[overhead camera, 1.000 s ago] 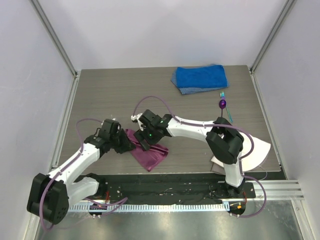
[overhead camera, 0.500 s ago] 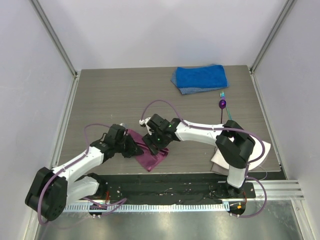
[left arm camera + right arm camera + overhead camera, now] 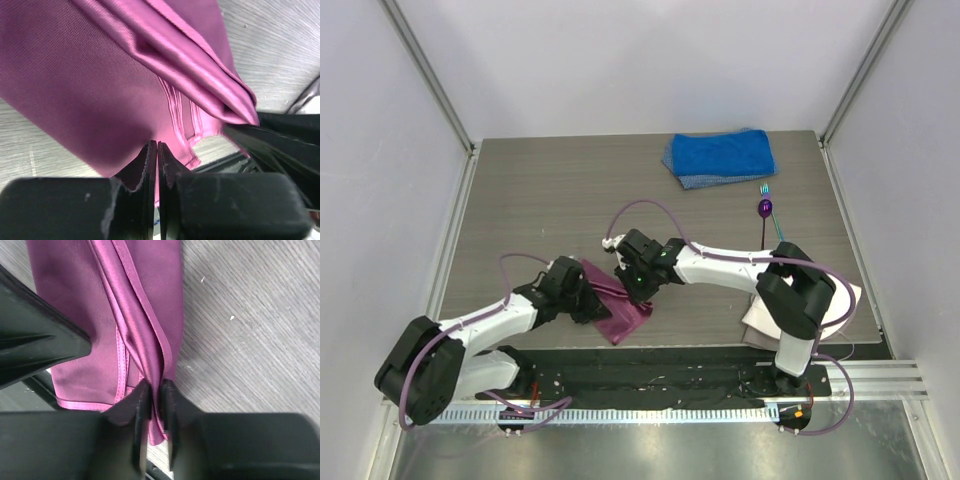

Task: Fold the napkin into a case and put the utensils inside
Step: Smooth out the smaller rectangle-folded napkin at the center of the board.

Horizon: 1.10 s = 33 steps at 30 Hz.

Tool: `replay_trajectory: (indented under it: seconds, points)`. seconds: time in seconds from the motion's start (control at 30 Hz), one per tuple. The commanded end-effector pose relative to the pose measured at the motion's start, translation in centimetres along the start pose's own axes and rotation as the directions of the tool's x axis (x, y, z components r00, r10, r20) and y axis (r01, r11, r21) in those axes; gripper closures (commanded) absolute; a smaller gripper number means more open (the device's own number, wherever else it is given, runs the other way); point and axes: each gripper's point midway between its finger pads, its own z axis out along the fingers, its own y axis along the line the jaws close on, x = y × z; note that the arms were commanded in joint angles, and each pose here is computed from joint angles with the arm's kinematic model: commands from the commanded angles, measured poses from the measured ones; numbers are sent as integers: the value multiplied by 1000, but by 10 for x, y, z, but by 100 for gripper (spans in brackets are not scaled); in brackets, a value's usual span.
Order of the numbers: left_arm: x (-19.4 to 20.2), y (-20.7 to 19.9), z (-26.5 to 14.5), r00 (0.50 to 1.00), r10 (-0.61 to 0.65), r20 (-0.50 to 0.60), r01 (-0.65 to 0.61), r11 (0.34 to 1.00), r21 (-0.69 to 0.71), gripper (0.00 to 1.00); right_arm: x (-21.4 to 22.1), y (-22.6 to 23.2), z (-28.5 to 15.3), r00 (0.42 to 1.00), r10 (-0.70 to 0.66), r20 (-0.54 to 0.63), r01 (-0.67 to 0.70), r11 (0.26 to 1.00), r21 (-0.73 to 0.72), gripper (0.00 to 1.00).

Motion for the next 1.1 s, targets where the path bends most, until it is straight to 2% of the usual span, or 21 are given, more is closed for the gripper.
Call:
replay_trajectory:
  seconds: [0.0,0.2,0.6,0.83,0.93,1.07]
  points:
    - [-9,-4,7,998,-6,61,5,1000,11,93,-23,24,-18,996,42,84,-35,997,-75,87]
    - [1,-1,21,998,6,66,-5,1000,-17,96,-26,37,-13,992,115,61,-107,988,-109,97]
    - [2,-22,37,994,42,100,-44,999,12,99,-6,44,1,956,294,11,-290,946,-147,99]
    - [3,-31,6,992,46,121,-52,998,46,96,7,36,7,948,318,21,-314,942,-123,99]
    - [4,-25,-10,991,25,134,-30,999,35,94,7,35,5,952,305,26,-300,947,-115,99]
    - [3,-11,-12,987,-10,161,6,1000,27,93,4,29,0,955,293,45,-289,954,-87,99]
